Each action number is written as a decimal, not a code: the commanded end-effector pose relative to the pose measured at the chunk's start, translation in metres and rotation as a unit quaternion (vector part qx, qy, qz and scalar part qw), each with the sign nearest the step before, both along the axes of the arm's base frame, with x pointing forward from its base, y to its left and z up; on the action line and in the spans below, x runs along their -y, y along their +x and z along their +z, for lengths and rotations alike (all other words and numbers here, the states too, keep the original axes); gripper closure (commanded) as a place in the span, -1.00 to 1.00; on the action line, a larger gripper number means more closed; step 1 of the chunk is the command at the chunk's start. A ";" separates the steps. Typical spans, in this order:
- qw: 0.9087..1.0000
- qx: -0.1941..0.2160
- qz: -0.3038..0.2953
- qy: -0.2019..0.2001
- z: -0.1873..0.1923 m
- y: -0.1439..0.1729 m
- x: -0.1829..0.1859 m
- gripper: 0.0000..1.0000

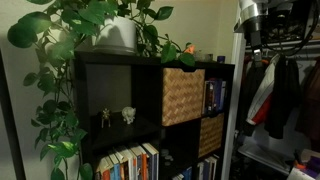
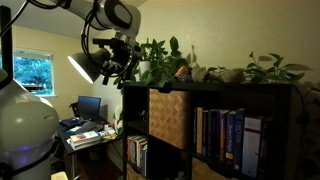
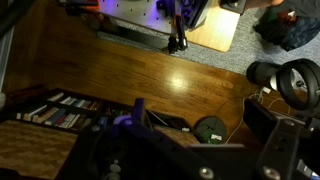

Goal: Put the socks in the basket

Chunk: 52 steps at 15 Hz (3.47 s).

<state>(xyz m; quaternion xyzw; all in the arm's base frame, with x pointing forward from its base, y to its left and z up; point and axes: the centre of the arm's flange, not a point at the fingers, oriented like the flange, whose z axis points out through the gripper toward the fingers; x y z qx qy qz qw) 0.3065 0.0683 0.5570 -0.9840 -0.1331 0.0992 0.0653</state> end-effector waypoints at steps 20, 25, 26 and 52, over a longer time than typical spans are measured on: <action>0.979 0.196 -0.048 -0.008 -0.042 0.101 -0.006 -1.00; 0.957 0.285 -0.014 -0.041 -0.045 0.141 -0.007 -1.00; 0.951 0.303 0.003 -0.055 -0.044 0.147 -0.008 -1.00; 0.866 0.425 0.254 -0.066 -0.088 0.193 -0.042 -1.00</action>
